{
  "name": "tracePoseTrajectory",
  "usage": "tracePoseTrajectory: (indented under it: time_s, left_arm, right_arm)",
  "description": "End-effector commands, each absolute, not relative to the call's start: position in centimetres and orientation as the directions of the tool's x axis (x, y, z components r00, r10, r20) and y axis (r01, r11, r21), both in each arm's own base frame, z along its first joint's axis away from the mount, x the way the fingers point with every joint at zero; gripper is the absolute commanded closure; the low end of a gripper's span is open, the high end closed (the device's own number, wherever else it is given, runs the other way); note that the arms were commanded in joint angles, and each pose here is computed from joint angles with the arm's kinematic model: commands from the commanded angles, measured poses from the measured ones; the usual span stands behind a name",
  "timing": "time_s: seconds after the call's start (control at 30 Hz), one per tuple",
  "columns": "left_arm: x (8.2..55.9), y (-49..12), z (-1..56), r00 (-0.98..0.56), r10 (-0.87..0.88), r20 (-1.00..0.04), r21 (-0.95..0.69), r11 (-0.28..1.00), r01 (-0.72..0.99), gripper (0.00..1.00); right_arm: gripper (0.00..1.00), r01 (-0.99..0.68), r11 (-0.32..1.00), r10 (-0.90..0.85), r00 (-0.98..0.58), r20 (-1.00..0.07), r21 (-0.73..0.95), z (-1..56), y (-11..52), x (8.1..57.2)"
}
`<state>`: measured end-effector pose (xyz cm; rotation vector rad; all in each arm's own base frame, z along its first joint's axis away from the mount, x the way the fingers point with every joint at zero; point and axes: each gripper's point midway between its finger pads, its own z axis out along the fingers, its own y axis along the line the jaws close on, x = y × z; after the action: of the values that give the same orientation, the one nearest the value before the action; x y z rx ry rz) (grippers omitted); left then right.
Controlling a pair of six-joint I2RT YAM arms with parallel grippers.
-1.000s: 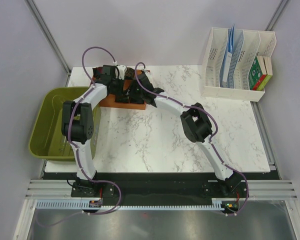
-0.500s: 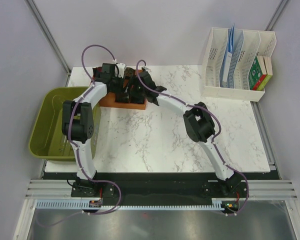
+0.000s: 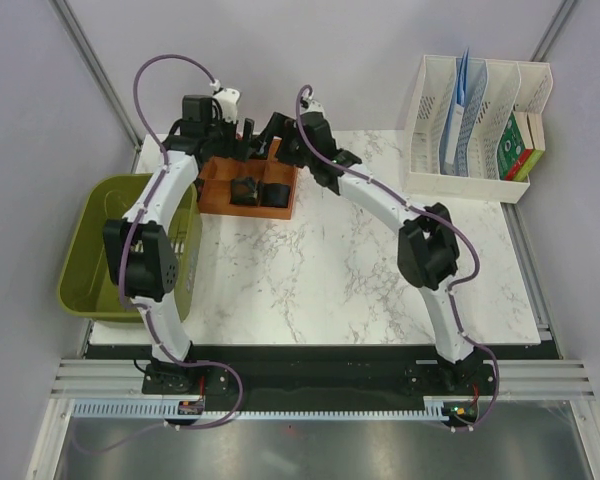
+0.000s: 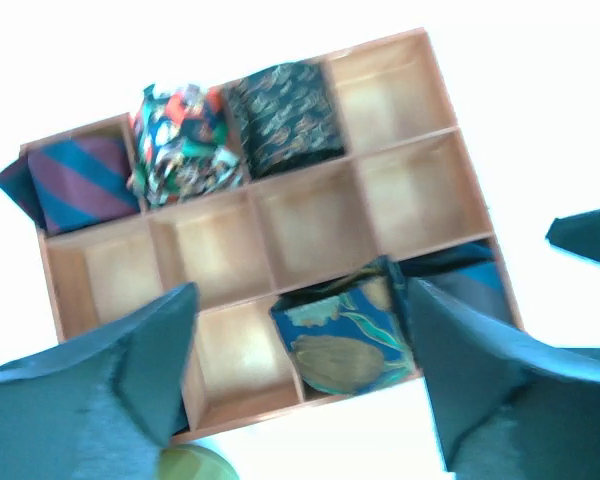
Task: Roll the ties
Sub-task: Reset both arms
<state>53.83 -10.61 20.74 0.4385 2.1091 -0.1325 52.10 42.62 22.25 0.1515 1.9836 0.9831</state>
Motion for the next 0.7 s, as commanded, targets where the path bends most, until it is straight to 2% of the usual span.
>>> tracePoseTrajectory:
  time_s: [0.0, 0.03, 0.1, 0.13, 0.27, 0.33, 0.47, 0.67]
  left_arm:
    - [50.3, -13.6, 29.7, -0.355, 0.217, -0.909, 0.015, 0.869, 0.494, 0.00]
    - [49.5, -14.2, 30.2, -0.351, 0.225, -0.909, 0.006, 0.848, 0.530, 0.00]
    - [47.4, -14.5, 31.2, -0.362, 0.244, -0.900, -0.003, 0.826, 0.564, 0.00]
    - [46.6, -14.8, 31.5, -0.354, 0.261, -0.898, 0.007, 0.814, 0.581, 0.00]
    - [42.9, -14.7, 30.3, -0.450, 0.270, -0.851, -0.053, 0.809, 0.586, 0.00]
    - [41.0, -14.7, 30.9, -0.449, 0.267, -0.853, -0.061, 0.802, 0.594, 0.00]
    - [37.5, -13.3, 27.9, -0.505, 0.287, -0.814, -0.064, 0.820, 0.569, 0.00]
    - [32.0, -11.8, 24.2, -0.559, 0.296, -0.775, -0.078, 0.832, 0.549, 0.00]
  right_arm:
    - [0.02, -0.431, 0.684, 0.403, -0.449, -0.797, 0.588, 31.5, 39.3, 51.0]
    - [0.02, -0.446, 0.699, 0.397, -0.409, -0.822, 0.559, 33.6, 37.4, 50.9]
    - [0.02, -0.428, 0.748, 0.348, -0.397, -0.849, 0.507, 33.1, 34.8, 50.9]
    - [0.02, -0.429, 0.776, 0.331, -0.348, -0.877, 0.463, 34.7, 32.0, 51.0]
    - [0.02, -0.348, 0.855, 0.252, -0.368, -0.895, 0.384, 32.6, 24.8, 50.3]
    - [0.02, -0.289, 0.886, 0.242, -0.377, -0.894, 0.362, 32.6, 20.8, 49.3]
    - [0.02, -0.140, 0.932, 0.229, -0.490, -0.841, 0.335, 27.6, 13.8, 46.8]
    - [0.02, -0.082, 0.956, 0.172, -0.619, -0.766, 0.281, 21.0, 7.9, 40.4]
